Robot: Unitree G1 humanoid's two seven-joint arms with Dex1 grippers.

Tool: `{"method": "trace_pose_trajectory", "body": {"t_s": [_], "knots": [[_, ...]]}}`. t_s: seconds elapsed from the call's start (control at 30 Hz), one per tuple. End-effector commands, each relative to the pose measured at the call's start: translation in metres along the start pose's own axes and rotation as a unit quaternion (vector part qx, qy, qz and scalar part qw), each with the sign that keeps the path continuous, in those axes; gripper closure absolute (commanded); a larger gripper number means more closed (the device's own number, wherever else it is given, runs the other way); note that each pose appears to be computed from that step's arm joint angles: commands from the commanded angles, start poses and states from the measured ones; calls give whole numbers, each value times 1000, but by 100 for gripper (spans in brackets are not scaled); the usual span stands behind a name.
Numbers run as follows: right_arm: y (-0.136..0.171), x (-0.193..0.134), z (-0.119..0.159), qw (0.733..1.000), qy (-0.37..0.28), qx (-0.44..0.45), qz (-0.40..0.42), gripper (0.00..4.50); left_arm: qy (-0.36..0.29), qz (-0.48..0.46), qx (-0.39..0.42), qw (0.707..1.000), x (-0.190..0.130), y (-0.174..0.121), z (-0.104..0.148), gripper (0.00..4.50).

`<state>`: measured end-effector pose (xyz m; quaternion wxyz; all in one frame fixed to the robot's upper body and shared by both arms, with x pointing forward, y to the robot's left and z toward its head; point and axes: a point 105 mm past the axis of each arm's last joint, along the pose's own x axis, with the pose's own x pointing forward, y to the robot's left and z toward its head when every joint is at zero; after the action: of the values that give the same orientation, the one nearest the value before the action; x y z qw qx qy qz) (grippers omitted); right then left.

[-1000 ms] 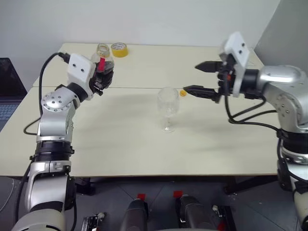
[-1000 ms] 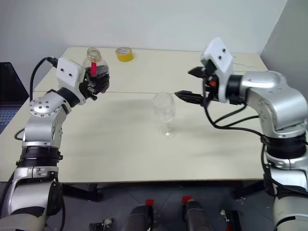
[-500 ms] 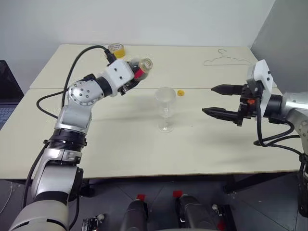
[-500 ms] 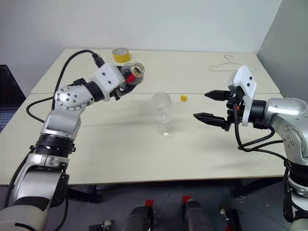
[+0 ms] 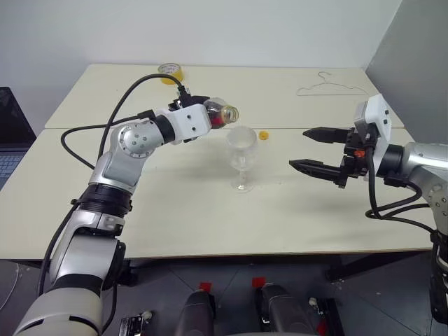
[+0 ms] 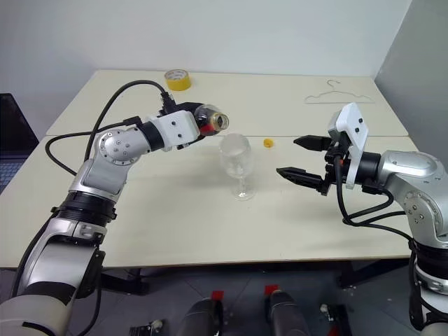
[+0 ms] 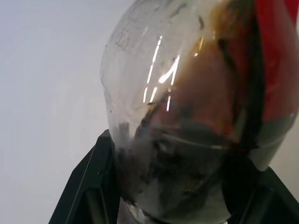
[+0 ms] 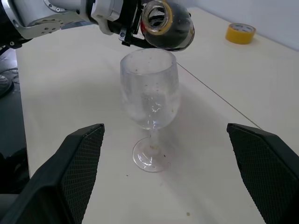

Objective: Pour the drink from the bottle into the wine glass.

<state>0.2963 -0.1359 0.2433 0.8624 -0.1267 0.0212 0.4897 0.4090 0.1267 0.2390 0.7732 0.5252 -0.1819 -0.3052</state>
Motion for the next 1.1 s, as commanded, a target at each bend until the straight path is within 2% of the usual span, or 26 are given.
{"method": "trace_pose_trajectory", "body": {"t_s": [0.03, 0.67, 1.1], "knots": [[6, -1, 11, 1000, -22, -20, 4, 0, -31, 34, 43, 998, 1, 22, 20, 192], [5, 0, 9, 1000, -23, -19, 0, 0, -25, 25, 131, 991, 7, 19, 19, 192], [4, 1, 7, 1000, -20, -19, -2, 0, -24, 57, 180, 982, 2, 33, 19, 192]]}}
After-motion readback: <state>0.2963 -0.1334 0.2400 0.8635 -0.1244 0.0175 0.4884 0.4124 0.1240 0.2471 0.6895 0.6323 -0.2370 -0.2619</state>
